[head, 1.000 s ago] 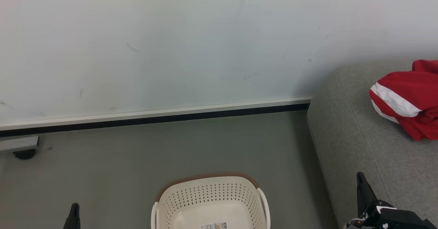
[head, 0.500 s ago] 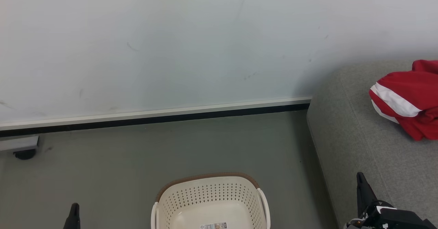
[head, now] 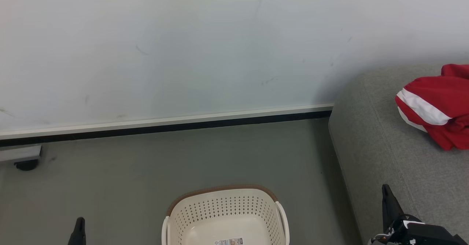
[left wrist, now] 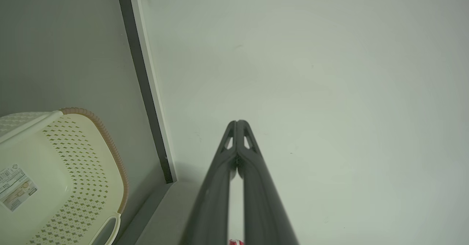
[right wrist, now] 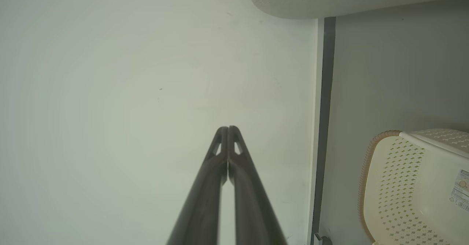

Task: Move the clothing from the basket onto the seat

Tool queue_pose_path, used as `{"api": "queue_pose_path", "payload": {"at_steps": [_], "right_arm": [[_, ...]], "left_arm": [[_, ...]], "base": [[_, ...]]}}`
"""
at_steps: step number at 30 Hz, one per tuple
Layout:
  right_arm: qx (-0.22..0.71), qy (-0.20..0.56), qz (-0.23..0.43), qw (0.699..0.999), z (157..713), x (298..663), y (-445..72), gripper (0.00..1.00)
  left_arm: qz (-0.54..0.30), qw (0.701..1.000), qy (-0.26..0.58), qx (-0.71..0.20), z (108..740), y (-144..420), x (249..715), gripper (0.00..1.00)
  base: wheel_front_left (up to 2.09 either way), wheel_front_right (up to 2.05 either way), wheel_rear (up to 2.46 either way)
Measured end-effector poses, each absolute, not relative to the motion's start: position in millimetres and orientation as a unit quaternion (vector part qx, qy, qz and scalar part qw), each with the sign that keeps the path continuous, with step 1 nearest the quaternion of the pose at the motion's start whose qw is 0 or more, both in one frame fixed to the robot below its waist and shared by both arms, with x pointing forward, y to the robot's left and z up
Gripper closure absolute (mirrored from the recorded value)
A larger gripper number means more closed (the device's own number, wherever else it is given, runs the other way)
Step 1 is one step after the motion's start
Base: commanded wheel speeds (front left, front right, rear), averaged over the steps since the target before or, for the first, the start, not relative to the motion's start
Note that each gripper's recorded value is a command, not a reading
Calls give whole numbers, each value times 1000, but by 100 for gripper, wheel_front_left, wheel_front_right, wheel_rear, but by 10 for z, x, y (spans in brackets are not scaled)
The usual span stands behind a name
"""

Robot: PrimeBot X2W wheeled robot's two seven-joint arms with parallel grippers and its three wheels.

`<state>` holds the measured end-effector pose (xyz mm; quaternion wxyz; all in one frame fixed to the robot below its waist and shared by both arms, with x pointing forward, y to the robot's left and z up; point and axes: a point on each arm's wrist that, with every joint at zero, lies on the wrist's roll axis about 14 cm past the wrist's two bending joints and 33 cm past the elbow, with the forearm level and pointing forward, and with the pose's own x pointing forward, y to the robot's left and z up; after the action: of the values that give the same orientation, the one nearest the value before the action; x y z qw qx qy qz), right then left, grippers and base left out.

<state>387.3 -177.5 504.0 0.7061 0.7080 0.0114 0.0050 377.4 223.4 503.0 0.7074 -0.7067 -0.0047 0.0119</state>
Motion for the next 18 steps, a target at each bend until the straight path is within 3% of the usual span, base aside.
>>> {"api": "queue_pose_path", "payload": {"at_steps": [18], "right_arm": [[708, 12, 5, 706, 5039, 3873, -1774, 100]], "left_arm": [[12, 707, -5, -707, 5030, 2234, 3774, 100]], "base": [[0, 0, 0]]}}
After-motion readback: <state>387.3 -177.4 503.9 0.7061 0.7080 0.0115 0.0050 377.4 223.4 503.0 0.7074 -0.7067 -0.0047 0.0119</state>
